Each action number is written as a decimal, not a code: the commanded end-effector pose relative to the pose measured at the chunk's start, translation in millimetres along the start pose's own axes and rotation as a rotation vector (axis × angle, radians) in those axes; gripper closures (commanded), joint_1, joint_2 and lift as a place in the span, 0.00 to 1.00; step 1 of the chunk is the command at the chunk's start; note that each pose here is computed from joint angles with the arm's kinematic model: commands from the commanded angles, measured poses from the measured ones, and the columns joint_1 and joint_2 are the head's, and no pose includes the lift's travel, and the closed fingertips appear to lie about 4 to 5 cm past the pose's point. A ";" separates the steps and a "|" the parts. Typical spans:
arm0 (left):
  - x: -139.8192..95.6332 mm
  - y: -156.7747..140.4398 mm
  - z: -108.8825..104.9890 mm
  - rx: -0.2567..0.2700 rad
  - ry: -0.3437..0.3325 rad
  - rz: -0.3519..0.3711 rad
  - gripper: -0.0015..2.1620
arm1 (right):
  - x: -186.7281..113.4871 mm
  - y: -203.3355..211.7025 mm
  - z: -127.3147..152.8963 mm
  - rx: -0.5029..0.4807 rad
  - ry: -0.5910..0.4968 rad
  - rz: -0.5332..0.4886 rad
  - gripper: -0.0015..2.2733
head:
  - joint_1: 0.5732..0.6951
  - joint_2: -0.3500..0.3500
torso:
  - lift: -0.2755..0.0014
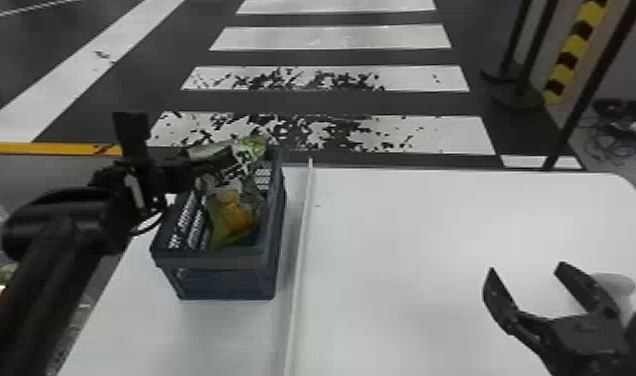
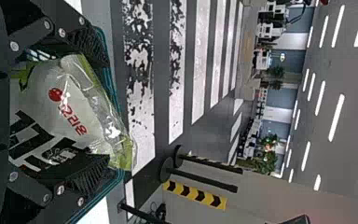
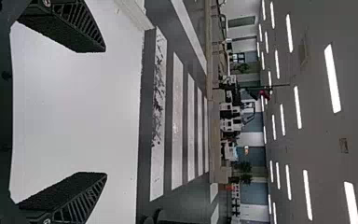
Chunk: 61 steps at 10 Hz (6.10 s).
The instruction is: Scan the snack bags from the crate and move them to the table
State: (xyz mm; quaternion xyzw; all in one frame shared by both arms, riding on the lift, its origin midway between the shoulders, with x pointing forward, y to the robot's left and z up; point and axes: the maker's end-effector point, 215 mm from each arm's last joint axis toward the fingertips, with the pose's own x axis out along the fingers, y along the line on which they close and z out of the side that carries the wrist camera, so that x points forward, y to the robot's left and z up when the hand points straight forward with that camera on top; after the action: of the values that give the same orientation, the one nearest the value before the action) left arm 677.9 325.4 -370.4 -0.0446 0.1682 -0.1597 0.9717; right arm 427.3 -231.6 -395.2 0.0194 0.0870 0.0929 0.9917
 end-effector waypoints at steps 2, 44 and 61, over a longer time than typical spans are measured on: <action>-0.3 -2.2 -2.6 0.000 0.014 0.011 0.91 | 0.5 4.8 3.3 0.004 -0.012 0.008 0.02 | 1.00 0.64 | 0.65; -71.3 -305.6 11.1 -0.454 0.117 -0.560 0.98 | -6.2 -74.2 32.6 -0.060 -0.176 -0.200 0.02 | 1.00 0.16 | 0.65; 44.0 -402.8 -94.3 -0.340 0.317 -0.544 0.98 | 8.5 -68.7 49.6 -0.032 -0.271 -0.193 0.02 | 1.00 0.00 | 0.65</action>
State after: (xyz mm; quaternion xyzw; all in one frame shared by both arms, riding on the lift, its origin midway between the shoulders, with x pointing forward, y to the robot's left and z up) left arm 563.7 -71.7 -415.3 -0.2237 0.3281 -0.3886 0.8314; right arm 456.5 -299.3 -351.6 0.0077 -0.0475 -0.0059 0.9988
